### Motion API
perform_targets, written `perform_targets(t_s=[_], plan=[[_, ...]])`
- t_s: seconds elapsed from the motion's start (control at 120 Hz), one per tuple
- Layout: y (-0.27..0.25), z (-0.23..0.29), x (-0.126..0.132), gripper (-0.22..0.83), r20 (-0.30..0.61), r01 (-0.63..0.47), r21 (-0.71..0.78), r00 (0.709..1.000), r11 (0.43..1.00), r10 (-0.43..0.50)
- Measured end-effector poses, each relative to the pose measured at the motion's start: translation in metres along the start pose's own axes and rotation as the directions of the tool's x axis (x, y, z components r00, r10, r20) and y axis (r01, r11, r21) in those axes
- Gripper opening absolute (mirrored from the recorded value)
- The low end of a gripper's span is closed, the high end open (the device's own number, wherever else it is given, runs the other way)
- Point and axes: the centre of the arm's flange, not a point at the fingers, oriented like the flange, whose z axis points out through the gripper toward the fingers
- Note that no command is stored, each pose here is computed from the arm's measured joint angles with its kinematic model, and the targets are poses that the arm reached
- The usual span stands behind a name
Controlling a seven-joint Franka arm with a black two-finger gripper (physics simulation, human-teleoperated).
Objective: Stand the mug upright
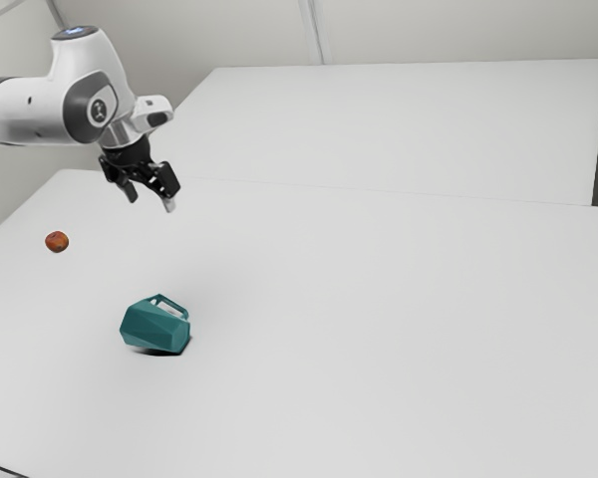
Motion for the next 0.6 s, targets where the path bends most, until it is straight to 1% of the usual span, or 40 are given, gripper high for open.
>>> perform_targets(t_s=[0.042, 0.092, 0.158, 0.2, 0.233, 0.292, 0.358, 0.4, 0.45, 0.55, 0.6], plan=[[0.001, 0.003, -0.001, 0.62, 0.004, 0.002, -0.008, 1.0, 1.0, -0.002], [-0.004, 0.011, -0.006, 0.61, 0.014, 0.026, -0.042, 1.0, 0.999, -0.026], [-0.026, 0.017, -0.019, 0.61, 0.019, 0.088, -0.101, 0.996, 0.991, -0.087], [-0.041, 0.028, -0.033, 0.61, 0.036, 0.145, -0.162, 0.989, 0.976, -0.141], [-0.054, 0.037, -0.044, 0.61, 0.052, 0.191, -0.219, 0.981, 0.957, -0.184], [-0.073, 0.067, -0.069, 0.62, 0.107, 0.275, -0.331, 0.961, 0.903, -0.253], [-0.091, 0.087, -0.089, 0.62, 0.145, 0.331, -0.409, 0.944, 0.85, -0.298], [-0.095, 0.098, -0.096, 0.62, 0.166, 0.346, -0.444, 0.938, 0.827, -0.303], [-0.092, 0.112, -0.098, 0.62, 0.19, 0.343, -0.477, 0.939, 0.809, -0.286], [-0.073, 0.13, -0.091, 0.61, 0.211, 0.295, -0.523, 0.954, 0.8, -0.213], [-0.071, 0.135, -0.091, 0.61, 0.213, 0.28, -0.537, 0.958, 0.796, -0.193]])
